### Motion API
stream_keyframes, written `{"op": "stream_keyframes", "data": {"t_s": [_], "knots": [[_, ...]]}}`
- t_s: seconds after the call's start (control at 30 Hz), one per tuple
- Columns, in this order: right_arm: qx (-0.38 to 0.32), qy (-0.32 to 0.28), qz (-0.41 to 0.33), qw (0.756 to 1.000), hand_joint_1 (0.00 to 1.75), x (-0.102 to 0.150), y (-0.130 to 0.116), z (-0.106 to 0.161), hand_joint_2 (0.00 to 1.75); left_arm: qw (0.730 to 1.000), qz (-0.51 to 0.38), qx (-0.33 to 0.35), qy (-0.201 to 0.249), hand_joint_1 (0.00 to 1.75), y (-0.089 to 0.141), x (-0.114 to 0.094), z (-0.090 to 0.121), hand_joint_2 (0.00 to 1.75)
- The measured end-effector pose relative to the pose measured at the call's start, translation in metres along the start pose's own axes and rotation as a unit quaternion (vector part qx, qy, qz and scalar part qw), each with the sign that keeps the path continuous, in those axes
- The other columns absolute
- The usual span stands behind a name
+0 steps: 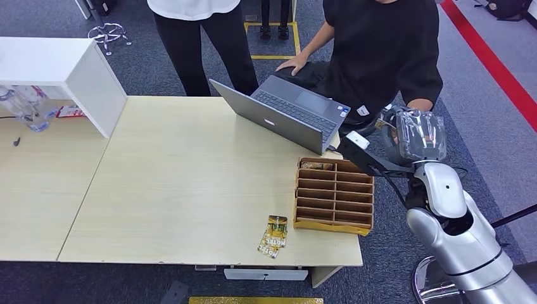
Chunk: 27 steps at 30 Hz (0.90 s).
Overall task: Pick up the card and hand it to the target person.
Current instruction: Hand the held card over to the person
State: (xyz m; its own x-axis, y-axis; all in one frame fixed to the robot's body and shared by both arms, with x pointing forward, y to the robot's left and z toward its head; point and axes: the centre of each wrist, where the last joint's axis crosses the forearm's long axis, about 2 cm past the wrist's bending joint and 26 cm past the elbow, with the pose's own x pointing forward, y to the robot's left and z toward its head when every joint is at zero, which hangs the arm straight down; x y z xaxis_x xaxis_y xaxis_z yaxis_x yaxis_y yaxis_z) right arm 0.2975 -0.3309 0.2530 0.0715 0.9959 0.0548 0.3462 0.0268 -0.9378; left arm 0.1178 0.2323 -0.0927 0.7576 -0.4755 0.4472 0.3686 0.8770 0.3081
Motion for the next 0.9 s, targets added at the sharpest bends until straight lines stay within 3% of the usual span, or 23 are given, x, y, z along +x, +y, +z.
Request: {"op": "stream_keyframes", "data": {"t_s": [0.27,0.37,0.4,0.53,0.9], "knots": [[0.005,0.005,0.004,1.0,1.45,-0.003,0.005,-0.001,1.75,1.0,-0.001,0.0,0.0,0.0,0.0,0.001,0.0,0.0],[0.008,0.007,0.005,1.0,1.36,-0.004,0.007,-0.001,1.75,1.0,-0.001,0.0,-0.001,0.0,0.0,0.001,0.0,0.0],[0.009,0.008,0.006,1.0,1.26,-0.004,0.007,-0.001,1.75,1.0,-0.001,0.0,-0.001,0.0,0.0,0.001,0.0,0.0],[0.009,0.013,0.022,1.0,0.05,-0.005,0.01,-0.001,1.75,1.0,-0.003,0.0,-0.001,0.0,0.0,0.001,0.0,0.0],[0.023,0.02,0.074,0.997,0.0,-0.009,0.017,0.001,1.75,1.0,-0.007,0.0,-0.002,0.0,0.001,0.001,0.0,0.0]]}}
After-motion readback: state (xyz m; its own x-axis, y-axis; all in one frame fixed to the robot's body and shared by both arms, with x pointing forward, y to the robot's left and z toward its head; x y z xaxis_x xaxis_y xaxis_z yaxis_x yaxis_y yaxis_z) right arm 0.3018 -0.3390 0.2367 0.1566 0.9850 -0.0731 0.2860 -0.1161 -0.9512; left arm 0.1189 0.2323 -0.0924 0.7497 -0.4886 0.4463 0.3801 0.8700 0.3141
